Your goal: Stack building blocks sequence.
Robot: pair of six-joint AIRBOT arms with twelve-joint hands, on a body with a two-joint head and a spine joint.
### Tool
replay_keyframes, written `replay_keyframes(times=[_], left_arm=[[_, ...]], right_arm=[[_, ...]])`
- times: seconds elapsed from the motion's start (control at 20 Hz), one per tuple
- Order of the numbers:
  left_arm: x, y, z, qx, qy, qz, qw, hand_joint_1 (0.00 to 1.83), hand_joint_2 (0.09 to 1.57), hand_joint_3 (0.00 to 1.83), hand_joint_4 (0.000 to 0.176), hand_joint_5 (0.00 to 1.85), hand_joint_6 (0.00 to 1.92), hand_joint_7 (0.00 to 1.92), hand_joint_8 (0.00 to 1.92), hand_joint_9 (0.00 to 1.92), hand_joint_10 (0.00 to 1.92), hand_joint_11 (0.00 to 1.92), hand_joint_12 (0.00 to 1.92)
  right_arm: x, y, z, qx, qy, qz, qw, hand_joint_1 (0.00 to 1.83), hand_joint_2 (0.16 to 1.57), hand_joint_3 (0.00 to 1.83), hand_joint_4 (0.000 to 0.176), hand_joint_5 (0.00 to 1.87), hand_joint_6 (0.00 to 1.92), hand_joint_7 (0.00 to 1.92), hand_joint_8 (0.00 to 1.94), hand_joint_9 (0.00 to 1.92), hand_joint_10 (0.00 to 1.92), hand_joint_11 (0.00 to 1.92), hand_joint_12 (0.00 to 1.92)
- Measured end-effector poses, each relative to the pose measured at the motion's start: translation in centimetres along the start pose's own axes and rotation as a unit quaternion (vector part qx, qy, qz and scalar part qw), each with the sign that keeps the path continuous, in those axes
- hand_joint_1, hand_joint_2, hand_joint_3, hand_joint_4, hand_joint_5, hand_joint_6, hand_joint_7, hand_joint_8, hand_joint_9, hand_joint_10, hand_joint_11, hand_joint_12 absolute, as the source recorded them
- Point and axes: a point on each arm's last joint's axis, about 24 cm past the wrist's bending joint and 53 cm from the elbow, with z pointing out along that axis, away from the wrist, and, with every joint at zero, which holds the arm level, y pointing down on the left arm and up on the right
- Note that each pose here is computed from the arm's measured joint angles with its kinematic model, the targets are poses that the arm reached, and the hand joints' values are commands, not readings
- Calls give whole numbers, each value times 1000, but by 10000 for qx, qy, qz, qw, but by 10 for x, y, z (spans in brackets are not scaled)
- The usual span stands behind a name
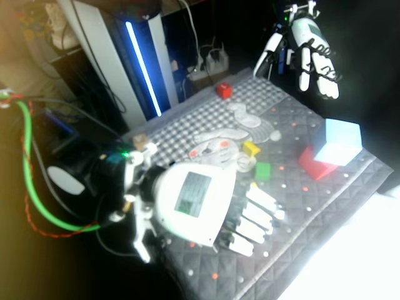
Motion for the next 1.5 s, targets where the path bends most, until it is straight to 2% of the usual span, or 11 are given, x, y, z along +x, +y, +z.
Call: replay_keyframes(times=[0.05, 0.15, 0.25, 0.3, 0.35, 0.5, 0.75, 1.05, 1.15, 1.45, 1.5], left_arm=[[0, 0, 0, -1, 1, 0, 10000, 739, 925, 3, 161, 144, 0, 0, 0, 0, 0, 0, 0], [0, 0, 0, 0, 2, -1, 10000, 729, 921, 0, 154, 145, 2, 0, 0, 0, 0, 0, 0], [0, 0, 0, 0, 0, -2, 10000, 713, 918, 0, 150, 145, 2, 0, 0, 0, 0, 0, 0], [0, 0, 0, 1, 1, -3, 10000, 713, 918, 0, 150, 145, 2, 0, 0, 0, 0, 0, 0], [0, 0, 0, 1, 1, -5, 10000, 707, 923, 1, 159, 135, 0, 0, 0, 0, 0, 0, 0], [-1, 0, 0, 4, -13, -39, 10000, 687, 933, 5, 170, 121, 0, 0, 0, 0, 0, 0, 0], [0, -1, 1, 35, -20, -56, 10000, 769, 920, 0, 174, 145, 7, 0, 0, 0, 0, 42, 19], [-2, -1, 1, 45, -68, -72, 9999, 704, 920, 1, 176, 114, 1, 0, 0, 0, 0, 0, 0], [-3, -2, 1, 60, -78, -73, 9999, 732, 938, 7, 176, 112, 1, 0, 0, 0, 0, 0, 0], [-4, -3, 1, 85, -103, -75, 9999, 718, 956, 10, 147, 114, 0, 0, 0, 0, 0, 0, 0], [-4, -3, 1, 83, -103, -76, 9999, 723, 947, 5, 155, 115, 1, 0, 0, 0, 0, 0, 0]], right_arm=[[0, 0, 0, 2, 3, -3, 10000, 1253, 1125, 0, 0, 899, 948, 1025, 1097, 1004, 1198, 958, 1505], [0, 0, 0, 3, 5, -15, 10000, 1360, 1096, 3, 0, 737, 163, 986, 1009, 1110, 779, 944, 1206], [0, 0, 0, 5, 3, -19, 10000, 1489, 1046, 1, 0, 694, 15, 1033, 956, 1037, 925, 939, 1032], [0, 0, 0, 5, 3, -18, 10000, 1489, 1046, 1, 0, 694, 15, 1033, 956, 1037, 925, 939, 1032], [0, 0, 0, 6, 5, -19, 10000, 1580, 1000, 0, 0, 646, 8, 811, 511, 1074, 877, 995, 930], [1, 0, 0, 3, 7, -17, 10000, 1271, 1027, 0, 0, 547, 0, 782, 36, 1118, 210, 1116, 780], [5, 7, 0, -73, 25, 43, 10000, 1222, 1010, 1, 24, 336, 0, 662, 0, 1116, 41, 596, 725], [8, 25, -6, -337, 18, 70, 9994, 1235, 979, 0, 112, 173, 2, 527, 1, 1087, 9, 494, 919], [1, 21, -8, -309, -38, 36, 9995, 1205, 973, 1, 97, 193, 1, 540, 2, 997, 0, 340, 1010], [-6, 16, -10, -247, -86, 22, 9997, 1144, 1003, 0, 58, 251, 0, 556, 1, 918, 1, 719, 664], [-6, 16, -9, -247, -91, 23, 9996, 1150, 1003, 0, 24, 377, 11, 613, 10, 896, 0, 698, 636]])
